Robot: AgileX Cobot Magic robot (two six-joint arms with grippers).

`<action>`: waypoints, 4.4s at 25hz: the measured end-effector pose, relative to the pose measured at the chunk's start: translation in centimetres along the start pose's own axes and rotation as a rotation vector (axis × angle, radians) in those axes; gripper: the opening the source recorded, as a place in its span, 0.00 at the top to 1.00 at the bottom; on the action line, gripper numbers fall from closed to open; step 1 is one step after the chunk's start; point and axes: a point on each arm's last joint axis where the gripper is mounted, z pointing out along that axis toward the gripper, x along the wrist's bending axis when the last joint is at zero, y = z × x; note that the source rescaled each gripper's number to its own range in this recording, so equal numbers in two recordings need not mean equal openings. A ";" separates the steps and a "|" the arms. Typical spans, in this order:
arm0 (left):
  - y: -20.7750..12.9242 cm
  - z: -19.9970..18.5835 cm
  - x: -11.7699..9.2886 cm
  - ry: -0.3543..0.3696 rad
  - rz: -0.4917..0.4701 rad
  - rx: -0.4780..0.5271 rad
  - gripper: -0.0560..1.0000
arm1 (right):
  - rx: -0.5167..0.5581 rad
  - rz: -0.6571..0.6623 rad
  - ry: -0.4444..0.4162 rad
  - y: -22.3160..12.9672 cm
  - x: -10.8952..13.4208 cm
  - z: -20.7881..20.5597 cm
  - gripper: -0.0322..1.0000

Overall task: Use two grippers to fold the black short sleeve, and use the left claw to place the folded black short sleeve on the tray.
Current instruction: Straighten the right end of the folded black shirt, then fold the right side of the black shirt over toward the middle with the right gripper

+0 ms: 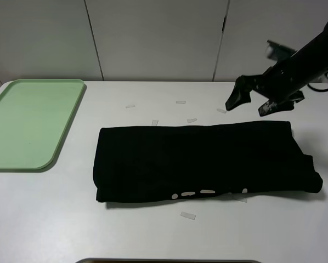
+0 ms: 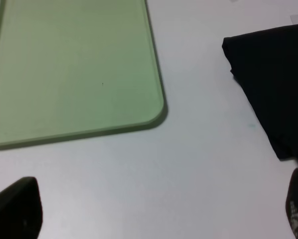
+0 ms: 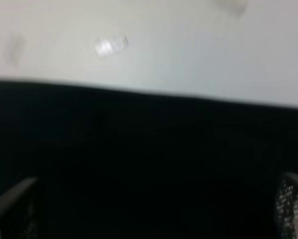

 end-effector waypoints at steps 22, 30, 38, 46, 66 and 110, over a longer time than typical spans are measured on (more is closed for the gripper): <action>0.0 0.0 0.0 0.000 0.000 0.001 0.02 | 0.292 -0.125 -0.004 -1.4 -4.2 5.2 0.00; 0.0 0.0 0.0 0.000 0.000 0.001 0.02 | 0.279 -0.139 -0.005 -0.7 -4.1 4.9 0.00; 0.0 0.0 0.0 0.000 0.000 0.001 0.02 | 0.241 -0.031 -0.070 1.2 -6.9 2.7 0.00; 0.0 0.0 0.0 0.000 0.000 0.001 0.02 | 0.234 0.109 -0.177 0.9 -11.3 0.9 0.00; 0.0 0.0 0.0 0.000 0.000 0.000 0.02 | 0.239 0.125 -0.179 -0.2 -14.6 4.8 0.00; 0.0 0.0 0.0 0.000 0.000 0.002 0.02 | 0.139 0.024 -0.288 1.1 -1.8 2.4 0.89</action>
